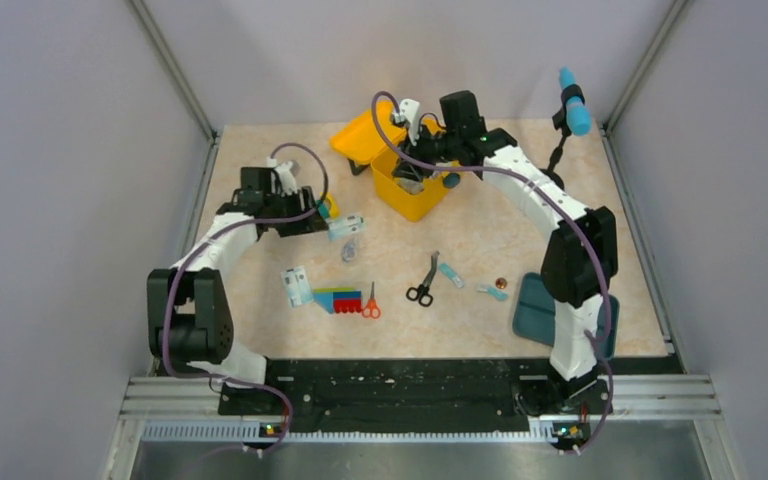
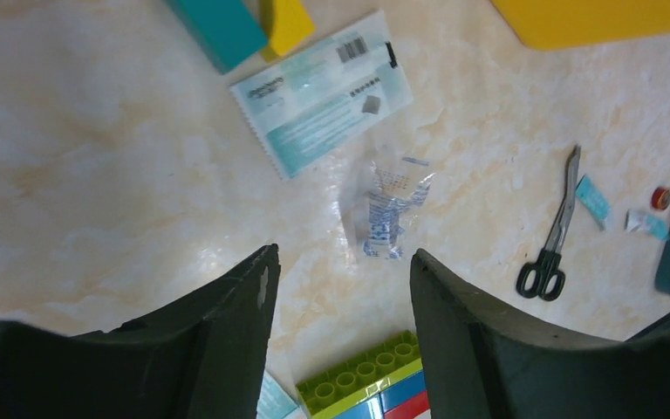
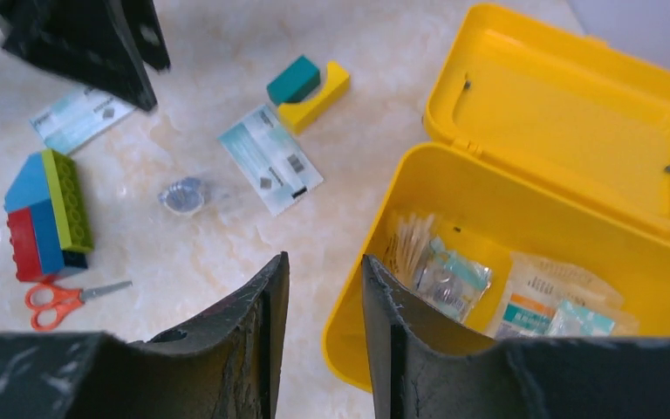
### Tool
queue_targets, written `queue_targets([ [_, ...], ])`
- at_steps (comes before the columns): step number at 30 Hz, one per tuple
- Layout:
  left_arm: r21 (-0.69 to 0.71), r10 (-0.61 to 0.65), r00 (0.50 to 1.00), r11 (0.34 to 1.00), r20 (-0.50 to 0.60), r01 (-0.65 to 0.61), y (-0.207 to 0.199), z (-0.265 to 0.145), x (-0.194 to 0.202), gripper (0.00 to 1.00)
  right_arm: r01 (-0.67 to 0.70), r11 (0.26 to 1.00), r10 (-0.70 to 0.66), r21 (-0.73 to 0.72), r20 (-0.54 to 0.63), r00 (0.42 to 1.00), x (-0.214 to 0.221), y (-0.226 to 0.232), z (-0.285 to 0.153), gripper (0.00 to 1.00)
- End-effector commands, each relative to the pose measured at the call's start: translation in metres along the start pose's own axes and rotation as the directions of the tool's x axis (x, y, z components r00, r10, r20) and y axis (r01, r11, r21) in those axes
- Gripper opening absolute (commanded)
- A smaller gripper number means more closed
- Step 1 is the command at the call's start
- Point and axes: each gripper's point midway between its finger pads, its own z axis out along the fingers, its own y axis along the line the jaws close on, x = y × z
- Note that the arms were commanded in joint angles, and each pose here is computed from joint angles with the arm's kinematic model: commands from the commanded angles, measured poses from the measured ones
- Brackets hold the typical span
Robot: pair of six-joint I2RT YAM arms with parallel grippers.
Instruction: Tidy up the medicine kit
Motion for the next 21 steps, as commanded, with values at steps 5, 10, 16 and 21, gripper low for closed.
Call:
queue_targets([
  [5,0.030,0.267,0.961,0.964,-0.068,-0.266,-0.054,0.053,-0.003,0.65,0.045,0.998,-0.052,0.049,0.164,0.985,-0.048,0.007,-0.021,0.36],
  [10,-0.006,0.319,0.937,0.946,-0.144,-0.323,-0.060,0.082,0.007,0.57,0.040,0.990,-0.058,0.134,0.130,0.990,-0.041,0.004,-0.037,0.37],
  [16,-0.043,0.359,0.908,0.925,-0.217,-0.376,-0.062,0.103,0.016,0.51,0.033,0.983,-0.059,0.180,0.136,0.989,-0.044,0.007,-0.061,0.37],
  [21,-0.053,0.376,0.889,0.914,-0.262,-0.403,-0.063,0.102,0.027,0.47,0.008,0.979,-0.037,0.203,0.139,0.990,-0.039,0.003,-0.068,0.37],
])
